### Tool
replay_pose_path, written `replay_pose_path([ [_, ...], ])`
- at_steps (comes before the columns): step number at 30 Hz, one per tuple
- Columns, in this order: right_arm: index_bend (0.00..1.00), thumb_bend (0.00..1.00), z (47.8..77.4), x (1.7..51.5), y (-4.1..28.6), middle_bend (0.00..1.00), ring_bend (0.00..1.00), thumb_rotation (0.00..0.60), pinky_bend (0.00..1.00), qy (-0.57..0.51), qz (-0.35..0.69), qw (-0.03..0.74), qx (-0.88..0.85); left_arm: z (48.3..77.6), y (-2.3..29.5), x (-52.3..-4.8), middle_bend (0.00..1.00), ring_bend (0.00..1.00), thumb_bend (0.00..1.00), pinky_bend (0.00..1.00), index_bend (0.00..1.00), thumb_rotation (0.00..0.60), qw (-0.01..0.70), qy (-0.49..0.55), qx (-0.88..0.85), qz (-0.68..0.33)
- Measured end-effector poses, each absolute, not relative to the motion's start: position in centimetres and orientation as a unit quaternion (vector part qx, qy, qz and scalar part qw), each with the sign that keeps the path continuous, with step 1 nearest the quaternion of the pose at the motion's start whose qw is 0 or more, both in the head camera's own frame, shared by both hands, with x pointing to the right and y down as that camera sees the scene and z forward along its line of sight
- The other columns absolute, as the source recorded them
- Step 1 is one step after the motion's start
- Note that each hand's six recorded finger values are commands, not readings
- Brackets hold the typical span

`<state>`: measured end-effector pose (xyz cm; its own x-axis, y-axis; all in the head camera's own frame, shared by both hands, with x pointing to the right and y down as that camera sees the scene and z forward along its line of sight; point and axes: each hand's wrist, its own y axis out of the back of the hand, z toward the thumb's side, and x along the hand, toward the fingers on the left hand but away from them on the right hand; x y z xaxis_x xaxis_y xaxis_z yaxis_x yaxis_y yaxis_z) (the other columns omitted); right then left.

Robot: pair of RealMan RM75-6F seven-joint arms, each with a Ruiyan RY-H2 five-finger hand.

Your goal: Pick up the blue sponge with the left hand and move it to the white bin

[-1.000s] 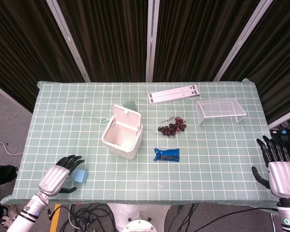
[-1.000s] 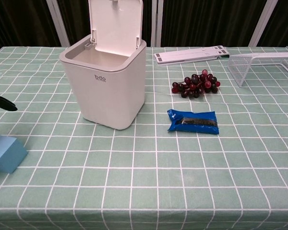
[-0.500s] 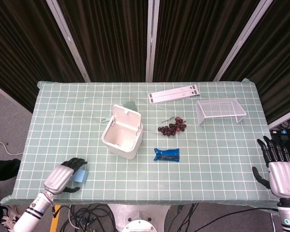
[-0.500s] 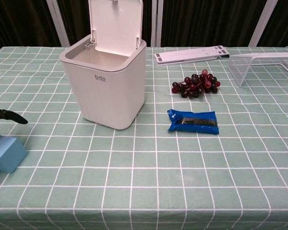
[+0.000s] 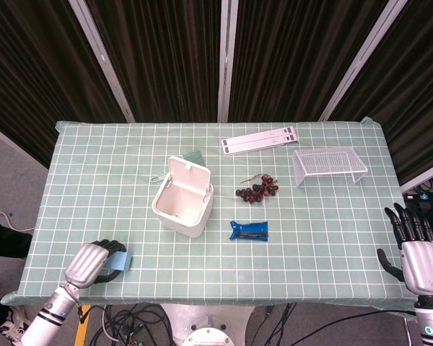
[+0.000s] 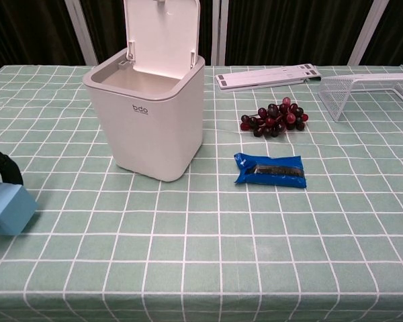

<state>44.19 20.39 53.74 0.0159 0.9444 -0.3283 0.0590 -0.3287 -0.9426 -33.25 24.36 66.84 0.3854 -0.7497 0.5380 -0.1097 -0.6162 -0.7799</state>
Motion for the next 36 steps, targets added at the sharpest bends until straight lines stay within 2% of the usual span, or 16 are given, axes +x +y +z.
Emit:
replay_pose_path([
  [6, 0.00, 0.25, 53.6, 44.4, 20.4, 0.00, 0.00, 0.600, 0.00, -0.425, 0.560, 0.396, -0.590, 66.3, 24.0, -33.4, 0.50, 0.45, 0.31, 0.61, 0.47, 0.600, 0.342, 0.295, -0.758, -0.470],
  [12, 0.00, 0.25, 53.5, 44.3, 20.4, 0.00, 0.00, 0.600, 0.00, -0.425, 0.559, 0.398, -0.591, 63.1, 21.5, -35.2, 0.50, 0.45, 0.31, 0.61, 0.47, 0.600, 0.372, 0.336, -0.731, -0.463],
  [18, 0.00, 0.25, 53.6, 44.2, 20.4, 0.00, 0.00, 0.600, 0.00, -0.424, 0.559, 0.397, -0.591, 57.8, 17.0, -36.8, 0.50, 0.45, 0.31, 0.61, 0.47, 0.600, 0.403, 0.391, -0.703, -0.436],
  [22, 0.00, 0.25, 53.8, 44.0, 20.4, 0.00, 0.00, 0.600, 0.00, -0.421, 0.559, 0.397, -0.594, 54.3, 13.0, -35.6, 0.50, 0.45, 0.31, 0.61, 0.46, 0.600, 0.425, 0.426, -0.700, -0.385],
  [24, 0.00, 0.25, 53.8, 43.9, 20.4, 0.00, 0.00, 0.600, 0.00, -0.420, 0.559, 0.397, -0.594, 53.5, 11.7, -34.5, 0.50, 0.45, 0.31, 0.61, 0.46, 0.600, 0.421, 0.434, -0.710, -0.361],
  [30, 0.00, 0.25, 54.1, 43.9, 20.4, 0.00, 0.00, 0.600, 0.00, -0.419, 0.561, 0.394, -0.595, 53.3, 8.6, -30.1, 0.49, 0.45, 0.31, 0.60, 0.46, 0.600, 0.402, 0.413, -0.755, -0.312],
  [36, 0.00, 0.25, 54.3, 44.1, 20.4, 0.00, 0.00, 0.600, 0.00, -0.420, 0.562, 0.390, -0.596, 54.9, 6.5, -25.2, 0.49, 0.44, 0.31, 0.60, 0.45, 0.600, 0.381, 0.383, -0.791, -0.288],
])
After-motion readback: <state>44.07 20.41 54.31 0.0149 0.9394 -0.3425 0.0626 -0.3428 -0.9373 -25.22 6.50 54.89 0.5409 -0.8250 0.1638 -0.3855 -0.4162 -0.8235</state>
